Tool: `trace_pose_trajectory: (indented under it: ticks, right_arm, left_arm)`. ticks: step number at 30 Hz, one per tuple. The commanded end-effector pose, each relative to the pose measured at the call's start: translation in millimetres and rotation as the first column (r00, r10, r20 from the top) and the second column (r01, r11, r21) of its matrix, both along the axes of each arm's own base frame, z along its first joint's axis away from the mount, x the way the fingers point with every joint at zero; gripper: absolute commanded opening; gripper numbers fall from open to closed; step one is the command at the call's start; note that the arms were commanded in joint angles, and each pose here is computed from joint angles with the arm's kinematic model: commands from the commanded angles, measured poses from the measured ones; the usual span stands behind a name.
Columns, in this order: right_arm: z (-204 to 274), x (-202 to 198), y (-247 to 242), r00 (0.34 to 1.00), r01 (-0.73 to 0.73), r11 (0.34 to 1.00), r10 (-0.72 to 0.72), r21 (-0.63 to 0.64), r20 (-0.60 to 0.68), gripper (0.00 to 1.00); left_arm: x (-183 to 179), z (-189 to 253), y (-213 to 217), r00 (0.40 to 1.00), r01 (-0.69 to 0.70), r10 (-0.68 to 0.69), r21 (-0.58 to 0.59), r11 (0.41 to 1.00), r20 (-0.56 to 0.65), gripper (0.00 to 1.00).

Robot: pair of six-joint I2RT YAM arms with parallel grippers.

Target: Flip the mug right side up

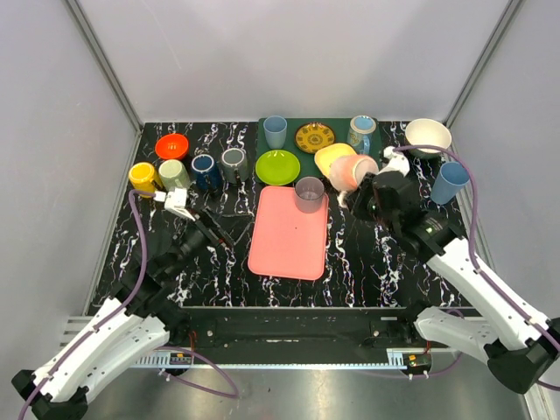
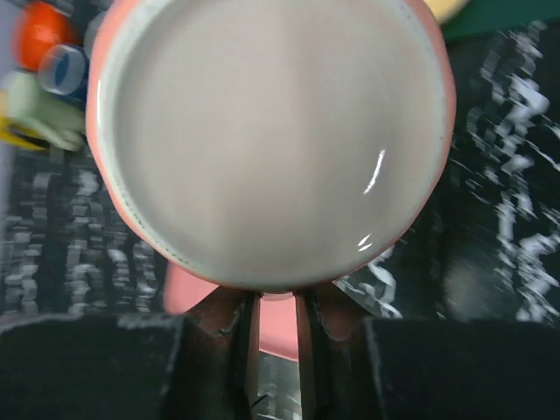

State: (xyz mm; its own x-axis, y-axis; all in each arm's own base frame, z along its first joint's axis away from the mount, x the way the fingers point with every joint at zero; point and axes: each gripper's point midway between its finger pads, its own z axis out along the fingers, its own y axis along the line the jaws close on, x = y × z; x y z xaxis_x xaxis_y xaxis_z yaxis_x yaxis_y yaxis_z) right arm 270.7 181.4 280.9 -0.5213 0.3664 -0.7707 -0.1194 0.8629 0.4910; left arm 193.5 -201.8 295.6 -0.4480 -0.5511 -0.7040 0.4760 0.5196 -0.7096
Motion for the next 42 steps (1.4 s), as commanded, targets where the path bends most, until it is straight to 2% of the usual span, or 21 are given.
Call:
trace_pose_trajectory:
  ticks: [1, 3, 4, 7, 8, 12, 15, 17, 23, 28, 42]
  right_arm:
    - [-49, 4, -50, 0.977, 0.182, 0.951, -0.203, -0.249, -0.06, 0.0]
    - [-54, 1, -41, 0.987, 0.117, 0.962, -0.141, -0.248, -0.081, 0.0]
    - [-52, 2, -30, 0.993, 0.091, 0.975, -0.103, -0.204, -0.051, 0.0]
    - [-34, -8, 6, 0.999, -0.02, 0.983, 0.026, -0.181, 0.029, 0.0]
    - [-28, -9, 13, 0.997, -0.032, 0.976, 0.046, -0.214, 0.058, 0.0]
    - [-14, -23, 91, 0.961, -0.246, 0.939, 0.268, -0.239, 0.064, 0.0]
    - [-24, -15, 142, 0.925, -0.368, 0.89, 0.38, -0.268, -0.006, 0.0]
    - [-39, -5, 173, 0.902, -0.426, 0.855, 0.428, -0.298, -0.059, 0.0]
    - [-88, 25, 221, 0.87, -0.491, 0.776, 0.454, -0.395, -0.19, 0.0]
    - [-119, 43, 256, 0.845, -0.535, 0.739, 0.474, -0.41, -0.247, 0.0]
    - [-189, 66, 289, 0.813, -0.579, 0.667, 0.429, -0.469, -0.393, 0.0]
  left_arm:
    - [19, -34, 44, 0.964, -0.234, 0.253, 0.185, 0.954, -0.085, 0.85]
    - [18, -45, 49, 0.958, -0.237, 0.269, 0.249, 0.939, -0.1, 0.84]
    - [18, -44, 52, 0.955, -0.245, 0.279, 0.26, 0.934, -0.102, 0.84]
    - [19, -51, 70, 0.928, -0.305, 0.356, 0.323, 0.896, -0.112, 0.83]
    - [19, -53, 77, 0.913, -0.334, 0.391, 0.328, 0.883, -0.121, 0.83]
    - [14, -53, 123, 0.808, -0.508, 0.578, 0.361, 0.782, -0.115, 0.85]
    - [8, -43, 142, 0.767, -0.573, 0.633, 0.333, 0.749, -0.103, 0.89]
    - [5, -39, 146, 0.768, -0.58, 0.634, 0.32, 0.749, -0.089, 0.9]
    - [-1, -37, 147, 0.787, -0.567, 0.613, 0.308, 0.764, -0.073, 0.9]
    - [-3, -43, 143, 0.804, -0.54, 0.59, 0.326, 0.776, -0.071, 0.9]
    - [-8, -54, 148, 0.813, -0.527, 0.58, 0.358, 0.77, -0.052, 0.9]
